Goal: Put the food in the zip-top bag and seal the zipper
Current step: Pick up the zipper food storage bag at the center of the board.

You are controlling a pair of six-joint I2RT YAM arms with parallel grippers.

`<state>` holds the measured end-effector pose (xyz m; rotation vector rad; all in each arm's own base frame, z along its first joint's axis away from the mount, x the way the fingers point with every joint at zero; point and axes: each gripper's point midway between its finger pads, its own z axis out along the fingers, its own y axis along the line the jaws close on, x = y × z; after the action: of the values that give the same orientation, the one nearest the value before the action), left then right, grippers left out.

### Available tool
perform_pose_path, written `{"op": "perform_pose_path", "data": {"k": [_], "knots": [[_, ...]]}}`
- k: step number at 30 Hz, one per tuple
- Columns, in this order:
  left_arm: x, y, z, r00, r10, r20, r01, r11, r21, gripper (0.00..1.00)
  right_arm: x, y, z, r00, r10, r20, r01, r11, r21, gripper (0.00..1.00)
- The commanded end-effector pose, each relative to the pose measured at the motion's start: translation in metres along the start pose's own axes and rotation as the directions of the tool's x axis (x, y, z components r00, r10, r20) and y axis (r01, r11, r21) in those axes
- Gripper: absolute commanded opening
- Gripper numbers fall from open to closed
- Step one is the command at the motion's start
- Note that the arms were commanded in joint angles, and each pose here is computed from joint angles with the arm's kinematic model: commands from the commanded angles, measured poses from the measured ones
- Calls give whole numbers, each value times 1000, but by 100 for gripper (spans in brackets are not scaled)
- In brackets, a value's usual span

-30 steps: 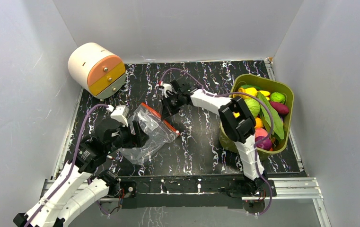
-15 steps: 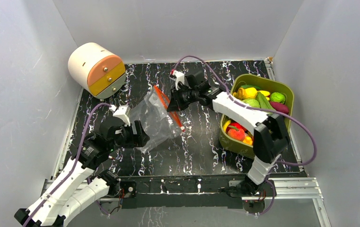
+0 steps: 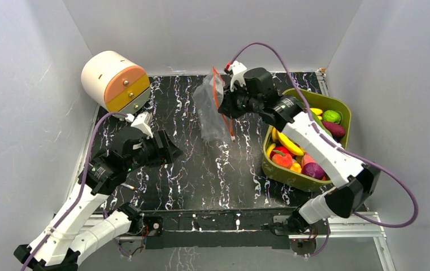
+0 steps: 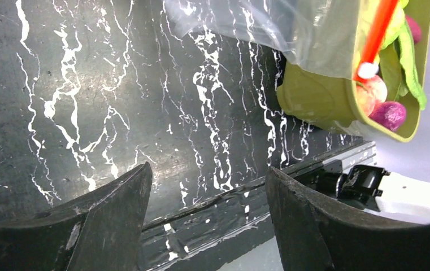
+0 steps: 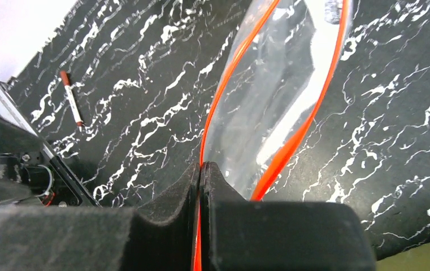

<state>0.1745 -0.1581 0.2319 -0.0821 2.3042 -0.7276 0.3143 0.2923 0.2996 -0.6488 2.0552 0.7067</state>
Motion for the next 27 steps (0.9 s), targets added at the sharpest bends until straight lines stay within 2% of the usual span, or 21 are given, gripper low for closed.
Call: {"op": "perform_pose_path", "data": {"k": [1, 4, 8, 13, 16, 21, 27], "knots": [[-6, -13, 1, 998, -60, -23, 60, 998, 8, 72, -41, 12, -49, 989, -40, 140, 38, 999, 13, 0], [-5, -16, 7, 995, -91, -39, 92, 996, 12, 71, -30, 18, -50, 991, -29, 132, 31, 999, -10, 0], [-2, -20, 12, 992, -111, -56, 113, 993, 37, 70, 7, 21, -34, 997, 2, 83, 2, 999, -49, 0], [-1, -42, 16, 992, -110, -60, 118, 978, 173, 71, 48, 35, -11, 997, 68, 33, -62, 986, -154, 0], [3, -51, 21, 990, -120, -72, 134, 961, 242, 72, 57, 42, -4, 995, 94, 31, -87, 978, -189, 0], [3, -52, 31, 987, -145, -73, 159, 954, 253, 72, 69, 57, 3, 993, 115, 18, -107, 963, -247, 0], [-15, -58, 37, 989, -145, -8, 142, 954, 263, 70, 74, 76, 4, 992, 125, 17, -114, 947, -300, 0]]}}
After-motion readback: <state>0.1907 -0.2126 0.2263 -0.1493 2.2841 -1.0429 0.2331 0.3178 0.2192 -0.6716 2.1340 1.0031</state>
